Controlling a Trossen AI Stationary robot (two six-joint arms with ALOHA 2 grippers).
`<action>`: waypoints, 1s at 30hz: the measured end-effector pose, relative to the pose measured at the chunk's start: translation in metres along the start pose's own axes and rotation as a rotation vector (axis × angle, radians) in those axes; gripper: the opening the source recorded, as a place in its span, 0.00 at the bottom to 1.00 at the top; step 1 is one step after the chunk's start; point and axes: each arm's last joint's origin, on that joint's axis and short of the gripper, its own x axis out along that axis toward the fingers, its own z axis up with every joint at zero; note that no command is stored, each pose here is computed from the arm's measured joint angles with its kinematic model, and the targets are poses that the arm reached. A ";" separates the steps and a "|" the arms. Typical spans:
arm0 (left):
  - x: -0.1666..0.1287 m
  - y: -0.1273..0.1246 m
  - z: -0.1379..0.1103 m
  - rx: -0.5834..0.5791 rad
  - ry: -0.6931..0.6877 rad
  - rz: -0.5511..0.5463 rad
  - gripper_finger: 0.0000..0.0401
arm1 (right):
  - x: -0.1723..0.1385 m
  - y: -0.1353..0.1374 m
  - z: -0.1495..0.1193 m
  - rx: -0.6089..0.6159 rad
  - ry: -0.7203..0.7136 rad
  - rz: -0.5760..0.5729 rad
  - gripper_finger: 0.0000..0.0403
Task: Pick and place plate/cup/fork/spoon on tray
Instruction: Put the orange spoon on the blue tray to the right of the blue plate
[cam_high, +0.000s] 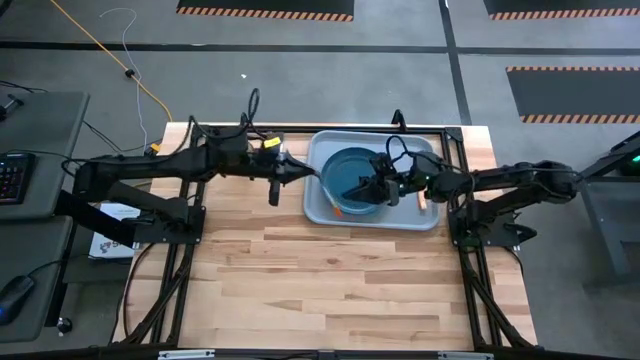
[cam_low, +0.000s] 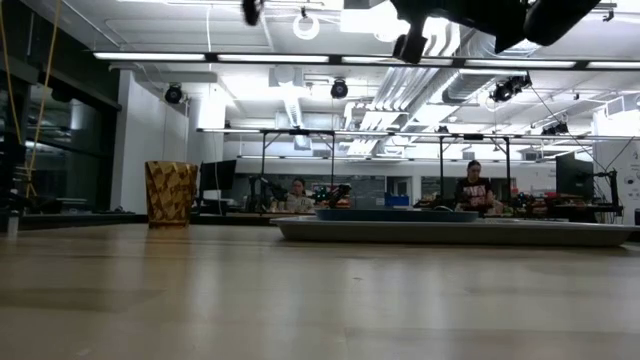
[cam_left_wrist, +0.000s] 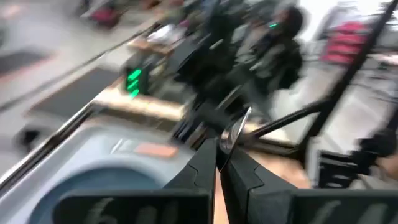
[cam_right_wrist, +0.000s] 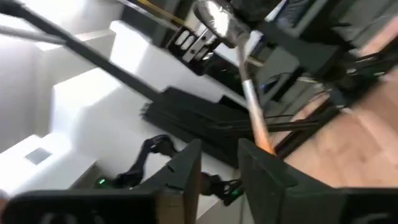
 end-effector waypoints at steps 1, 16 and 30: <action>-0.006 0.001 -0.001 -0.032 0.028 0.050 0.00 | 0.000 0.001 0.002 -0.010 -0.002 -0.034 0.28; 0.023 0.015 -0.042 -0.391 0.271 0.200 0.00 | 0.061 0.008 0.035 -0.368 0.340 -0.656 0.46; 0.029 0.009 -0.046 -0.369 0.274 0.197 0.00 | 0.073 -0.015 0.035 -0.304 0.322 -0.693 0.40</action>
